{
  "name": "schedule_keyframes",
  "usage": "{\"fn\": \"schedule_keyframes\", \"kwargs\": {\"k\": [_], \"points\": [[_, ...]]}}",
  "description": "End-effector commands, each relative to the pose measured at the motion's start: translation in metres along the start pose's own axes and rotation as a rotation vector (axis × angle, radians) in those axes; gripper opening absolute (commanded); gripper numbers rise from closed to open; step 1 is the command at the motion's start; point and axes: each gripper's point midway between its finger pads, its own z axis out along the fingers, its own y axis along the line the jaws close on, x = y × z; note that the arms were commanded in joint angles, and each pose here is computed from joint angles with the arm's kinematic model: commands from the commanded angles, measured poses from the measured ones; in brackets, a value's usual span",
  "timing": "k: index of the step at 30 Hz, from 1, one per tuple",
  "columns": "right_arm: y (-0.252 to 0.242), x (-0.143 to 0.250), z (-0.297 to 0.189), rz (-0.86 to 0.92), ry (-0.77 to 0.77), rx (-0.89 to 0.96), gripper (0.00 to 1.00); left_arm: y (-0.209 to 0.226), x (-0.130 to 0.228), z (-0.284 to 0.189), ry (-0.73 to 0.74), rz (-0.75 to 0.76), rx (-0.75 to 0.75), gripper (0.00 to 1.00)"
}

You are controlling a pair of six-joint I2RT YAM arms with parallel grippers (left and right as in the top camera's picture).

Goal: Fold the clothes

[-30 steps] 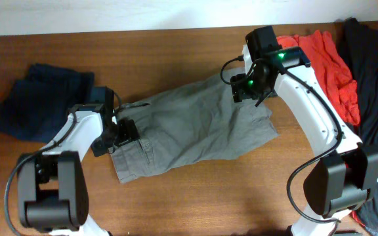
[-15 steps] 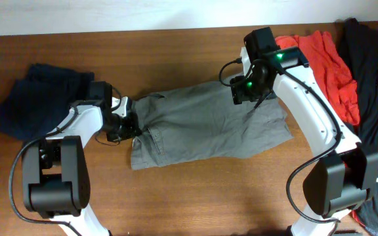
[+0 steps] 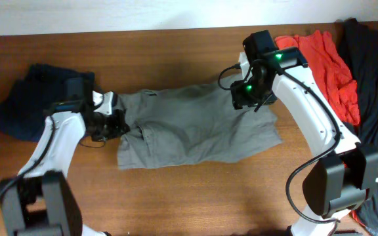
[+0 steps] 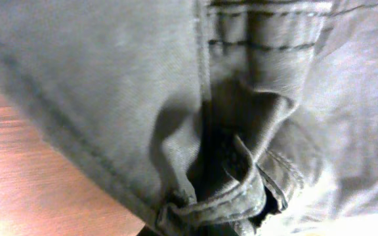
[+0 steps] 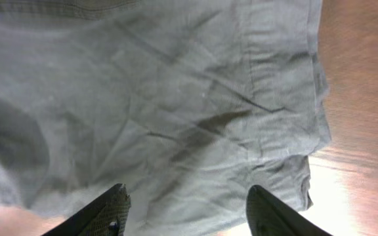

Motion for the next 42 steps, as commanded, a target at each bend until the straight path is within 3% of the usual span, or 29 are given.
{"fn": "schedule_keyframes", "kwargs": {"k": [1,2,6,8,16,21,25,32,42], "points": [[0.042,0.009,0.005,-0.06,0.031,-0.114,0.61,0.004,-0.01,-0.033,-0.086,-0.016,-0.01,0.0],[0.055,0.011,0.006,-0.084,0.032,-0.136,0.57,0.005,-0.008,-0.037,-0.089,-0.022,-0.012,0.0],[0.102,0.018,0.024,-0.197,0.048,-0.168,0.2,-0.001,-0.002,-0.054,-0.104,-0.023,-0.002,0.0],[0.118,0.023,0.041,-0.232,0.067,-0.173,0.14,-0.006,-0.003,-0.064,-0.125,-0.013,-0.001,0.0],[0.149,0.047,0.114,-0.318,0.108,-0.189,0.13,-0.025,-0.02,-0.1,-0.203,0.021,0.014,0.0],[0.19,0.062,0.141,-0.341,0.058,-0.324,0.13,-0.044,-0.021,-0.105,-0.202,0.01,0.114,0.0],[0.212,0.063,0.145,-0.366,0.006,-0.344,0.13,-0.045,-0.017,-0.105,-0.186,0.0,0.12,0.0],[0.212,0.056,0.155,-0.287,-0.034,-0.271,0.13,-0.087,-0.019,-0.121,-0.179,0.007,0.353,0.0],[0.247,0.046,0.15,-0.317,-0.134,-0.335,0.14,-0.077,-0.038,-0.149,-0.254,-0.054,0.332,0.0]]}}
